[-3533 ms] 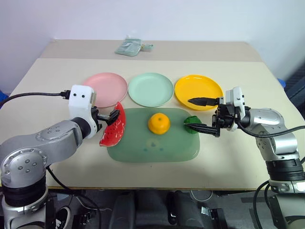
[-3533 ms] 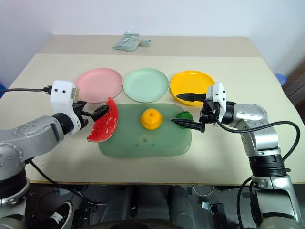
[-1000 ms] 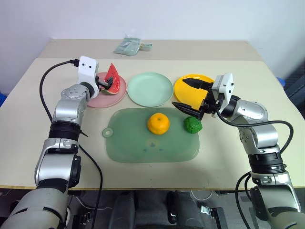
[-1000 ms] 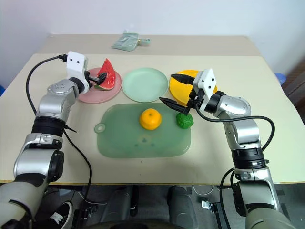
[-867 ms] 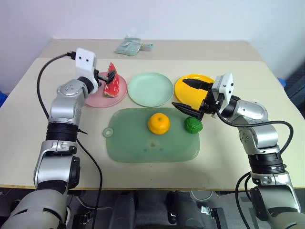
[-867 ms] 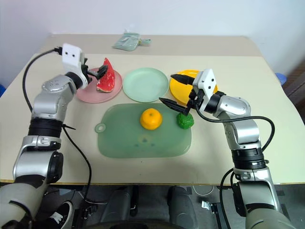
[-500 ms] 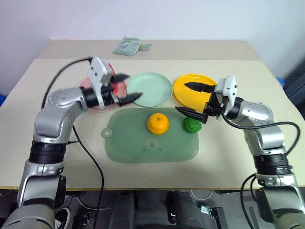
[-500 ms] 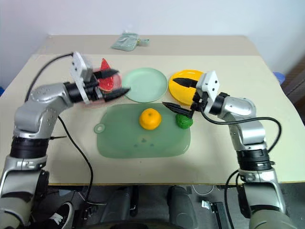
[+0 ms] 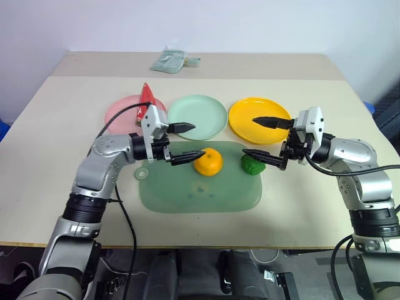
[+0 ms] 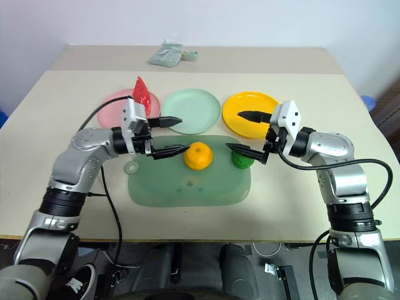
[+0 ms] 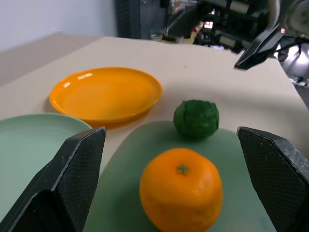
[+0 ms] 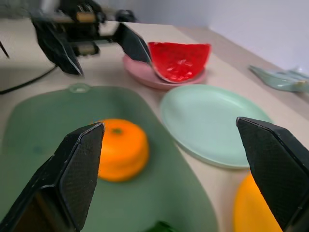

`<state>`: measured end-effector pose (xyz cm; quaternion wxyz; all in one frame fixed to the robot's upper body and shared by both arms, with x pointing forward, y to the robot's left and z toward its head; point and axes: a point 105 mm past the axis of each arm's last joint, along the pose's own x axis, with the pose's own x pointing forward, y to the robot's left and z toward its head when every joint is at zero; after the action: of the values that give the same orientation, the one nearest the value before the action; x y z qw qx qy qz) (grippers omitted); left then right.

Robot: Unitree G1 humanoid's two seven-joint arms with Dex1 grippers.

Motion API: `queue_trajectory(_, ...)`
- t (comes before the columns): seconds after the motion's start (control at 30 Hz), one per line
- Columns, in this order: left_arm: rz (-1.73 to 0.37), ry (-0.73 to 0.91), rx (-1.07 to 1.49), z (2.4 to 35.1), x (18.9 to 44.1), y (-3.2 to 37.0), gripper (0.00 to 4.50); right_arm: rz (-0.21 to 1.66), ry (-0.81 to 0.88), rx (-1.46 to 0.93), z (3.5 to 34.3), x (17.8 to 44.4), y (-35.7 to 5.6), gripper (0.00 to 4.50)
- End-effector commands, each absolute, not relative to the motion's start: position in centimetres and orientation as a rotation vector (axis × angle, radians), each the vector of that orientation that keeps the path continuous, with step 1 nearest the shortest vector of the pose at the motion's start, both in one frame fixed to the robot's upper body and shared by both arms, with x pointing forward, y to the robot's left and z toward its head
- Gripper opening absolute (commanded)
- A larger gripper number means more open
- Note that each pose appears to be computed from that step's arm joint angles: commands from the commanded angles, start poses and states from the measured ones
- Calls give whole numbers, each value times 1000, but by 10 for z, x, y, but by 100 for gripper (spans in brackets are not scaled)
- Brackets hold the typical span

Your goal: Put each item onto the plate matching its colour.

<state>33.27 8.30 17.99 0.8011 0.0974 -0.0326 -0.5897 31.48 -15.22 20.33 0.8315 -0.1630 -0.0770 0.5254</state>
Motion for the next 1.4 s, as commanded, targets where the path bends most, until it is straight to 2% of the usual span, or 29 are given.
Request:
queue_trajectory(0.03, -1292, -117, 287, 183, 334, 71, 446, 1127, -203, -351, 217, 307, -153, 450)
queue_trajectory(0.33, -1319, -101, 379, 166, 336, 58, 446, 1124, -204, -338, 216, 307, -150, 450)
queue_trajectory(1.03, -1341, -88, 402, 158, 337, 45, 446, 1167, -166, -311, 211, 299, -148, 450)
queue_trajectory(1.23, -1291, -132, 280, 181, 342, 54, 446, 1166, -167, -301, 211, 298, -146, 450)
queue_trajectory(1.4, -1288, -216, 211, 214, 329, 81, 446, 1203, -145, -189, 206, 301, -119, 450)
